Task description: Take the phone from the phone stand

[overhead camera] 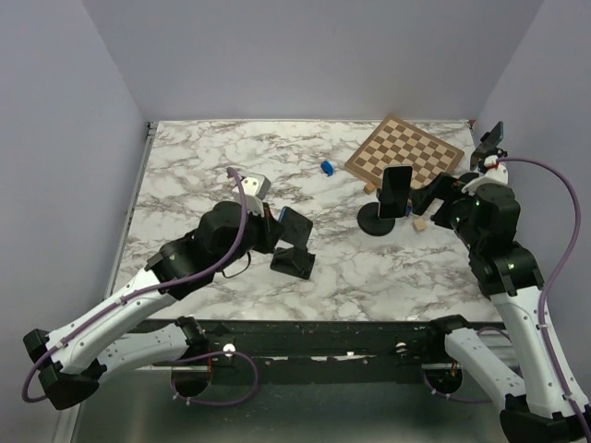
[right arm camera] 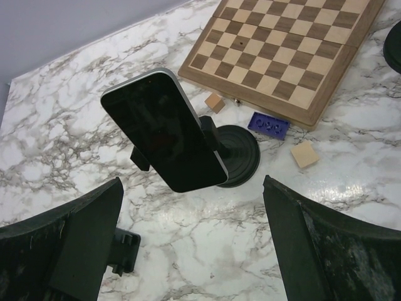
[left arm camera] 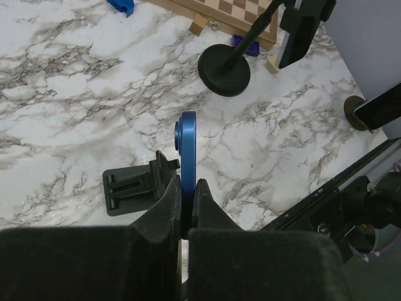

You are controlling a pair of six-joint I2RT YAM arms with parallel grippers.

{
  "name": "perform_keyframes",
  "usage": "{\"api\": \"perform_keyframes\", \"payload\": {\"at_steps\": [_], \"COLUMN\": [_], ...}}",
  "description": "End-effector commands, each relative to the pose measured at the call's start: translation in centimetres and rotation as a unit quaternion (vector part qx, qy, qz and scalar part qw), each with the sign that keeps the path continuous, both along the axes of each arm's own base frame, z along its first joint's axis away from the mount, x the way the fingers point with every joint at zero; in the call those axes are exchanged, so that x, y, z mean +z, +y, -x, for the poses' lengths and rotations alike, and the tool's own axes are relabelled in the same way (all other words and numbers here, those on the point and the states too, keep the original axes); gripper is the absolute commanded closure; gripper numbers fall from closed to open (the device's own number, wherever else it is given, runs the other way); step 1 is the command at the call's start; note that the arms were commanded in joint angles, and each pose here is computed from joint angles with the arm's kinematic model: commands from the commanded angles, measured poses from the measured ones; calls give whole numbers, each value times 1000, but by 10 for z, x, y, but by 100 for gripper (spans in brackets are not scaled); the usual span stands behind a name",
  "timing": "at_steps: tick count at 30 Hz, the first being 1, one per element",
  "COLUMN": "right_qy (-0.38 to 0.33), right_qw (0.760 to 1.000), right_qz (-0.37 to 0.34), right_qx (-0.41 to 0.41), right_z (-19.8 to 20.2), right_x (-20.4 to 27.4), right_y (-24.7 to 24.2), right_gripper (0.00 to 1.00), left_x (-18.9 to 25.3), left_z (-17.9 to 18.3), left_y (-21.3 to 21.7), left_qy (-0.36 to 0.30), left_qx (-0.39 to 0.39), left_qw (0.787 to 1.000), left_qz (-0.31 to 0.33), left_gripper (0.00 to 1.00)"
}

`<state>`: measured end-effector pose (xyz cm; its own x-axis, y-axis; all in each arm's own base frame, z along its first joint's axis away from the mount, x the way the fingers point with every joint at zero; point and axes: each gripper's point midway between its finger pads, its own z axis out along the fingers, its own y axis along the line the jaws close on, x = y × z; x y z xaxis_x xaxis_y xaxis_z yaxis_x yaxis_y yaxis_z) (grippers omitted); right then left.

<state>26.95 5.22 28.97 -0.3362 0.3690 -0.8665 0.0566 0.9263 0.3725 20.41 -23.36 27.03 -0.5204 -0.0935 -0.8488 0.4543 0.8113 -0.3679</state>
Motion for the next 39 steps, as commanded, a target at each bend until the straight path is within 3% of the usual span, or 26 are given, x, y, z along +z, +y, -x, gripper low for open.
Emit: {"api": "perform_keyframes", "payload": {"at_steps": [1, 12, 17, 20, 23, 27, 31, 34, 39], "right_qy": [-4, 2, 12, 16, 20, 27, 41, 50, 52], "right_qw": [1000, 1000, 1000, 1000, 1000, 999, 998, 996, 992], "right_qz": [9, -4, -2, -4, -5, -13, -28, -48, -75], "right_qx": [-6, 8, 7, 7, 9, 13, 30, 61, 86], "right_z": [-2, -1, 1, 3, 4, 4, 2, 1, 1], "right_x": [-3, 5, 0, -2, -2, -3, -7, -9, -5], "right_y": [-3, 4, 4, 3, 4, 7, 17, 31, 44], "right_gripper": [0, 0, 0, 0, 0, 0, 0, 0, 0], "left_x": [51, 67, 37, 15, 10, -9, -21, -49, -71], "left_z": [-6, -73, -117, -138, -159, -192, -236, -267, -295], "left_y": [12, 105, 156, 197, 227, 265, 273, 283, 302], "left_qy": [-62, -48, -11, 2, -33, -22, 29, 61, 44], "left_qx": [-10, 138, 254, 327, 356, 389, 321, 314, 316], "left_qw": [997, 973, 934, 898, 878, 867, 884, 883, 881], "left_qz": [49, 177, 250, 293, 318, 310, 339, 343, 350], "left_gripper": [100, 100, 100, 100, 100, 100, 100, 100, 100]}}
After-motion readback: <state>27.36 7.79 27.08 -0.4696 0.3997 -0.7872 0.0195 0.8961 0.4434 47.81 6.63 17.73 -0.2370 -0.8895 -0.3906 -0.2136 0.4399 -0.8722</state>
